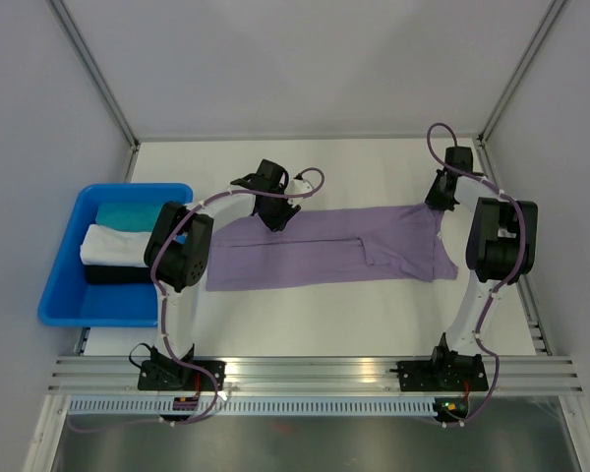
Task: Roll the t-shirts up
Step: Fold the tshirt
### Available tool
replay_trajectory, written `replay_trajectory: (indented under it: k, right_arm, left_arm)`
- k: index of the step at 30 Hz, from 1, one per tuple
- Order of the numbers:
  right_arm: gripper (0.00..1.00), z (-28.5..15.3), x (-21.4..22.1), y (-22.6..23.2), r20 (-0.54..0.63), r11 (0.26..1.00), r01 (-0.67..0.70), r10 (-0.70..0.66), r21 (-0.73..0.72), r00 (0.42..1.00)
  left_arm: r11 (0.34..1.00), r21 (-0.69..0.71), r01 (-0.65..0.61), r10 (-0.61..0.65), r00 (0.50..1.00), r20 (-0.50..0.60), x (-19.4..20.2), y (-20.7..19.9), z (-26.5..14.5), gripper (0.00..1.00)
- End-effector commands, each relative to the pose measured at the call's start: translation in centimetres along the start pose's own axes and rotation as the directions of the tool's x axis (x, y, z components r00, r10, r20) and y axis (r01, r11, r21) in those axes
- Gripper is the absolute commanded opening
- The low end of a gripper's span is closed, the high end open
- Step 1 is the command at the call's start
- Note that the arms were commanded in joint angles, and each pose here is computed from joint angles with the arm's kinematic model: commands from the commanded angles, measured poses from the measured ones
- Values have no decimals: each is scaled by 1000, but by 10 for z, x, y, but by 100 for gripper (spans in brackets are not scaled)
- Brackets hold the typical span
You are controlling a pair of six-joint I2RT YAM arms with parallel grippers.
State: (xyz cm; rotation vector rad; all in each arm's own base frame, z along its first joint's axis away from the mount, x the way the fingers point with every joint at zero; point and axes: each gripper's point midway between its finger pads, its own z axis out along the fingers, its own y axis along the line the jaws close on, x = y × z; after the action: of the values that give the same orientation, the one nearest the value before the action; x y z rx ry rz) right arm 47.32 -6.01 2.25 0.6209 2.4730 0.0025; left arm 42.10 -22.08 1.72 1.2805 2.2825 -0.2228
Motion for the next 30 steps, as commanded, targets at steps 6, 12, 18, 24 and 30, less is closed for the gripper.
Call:
replay_trajectory:
  k: [6, 12, 18, 24, 30]
  right_arm:
    - [0, -34, -56, 13, 126, 999, -30, 33, -28, 991]
    - [0, -25, -52, 9, 106, 999, -32, 32, -4, 994]
    - [22, -8, -48, 5, 82, 1000, 18, -19, 15, 996]
    - [37, -13, -37, 0, 57, 999, 39, -40, 31, 998]
    - [31, -26, -14, -4, 42, 1000, 1, -1, 13, 999]
  left_arm:
    - [1000, 15, 23, -20, 990, -142, 48, -6, 20, 41]
    - [1000, 17, 20, -18, 989, -144, 49, -6, 21, 41]
    - [1000, 22, 17, -14, 989, -149, 49, -6, 22, 41]
    - [1000, 25, 8, -4, 990, -144, 48, -6, 22, 41]
    - [1000, 31, 6, -2, 989, -146, 49, -7, 21, 41]
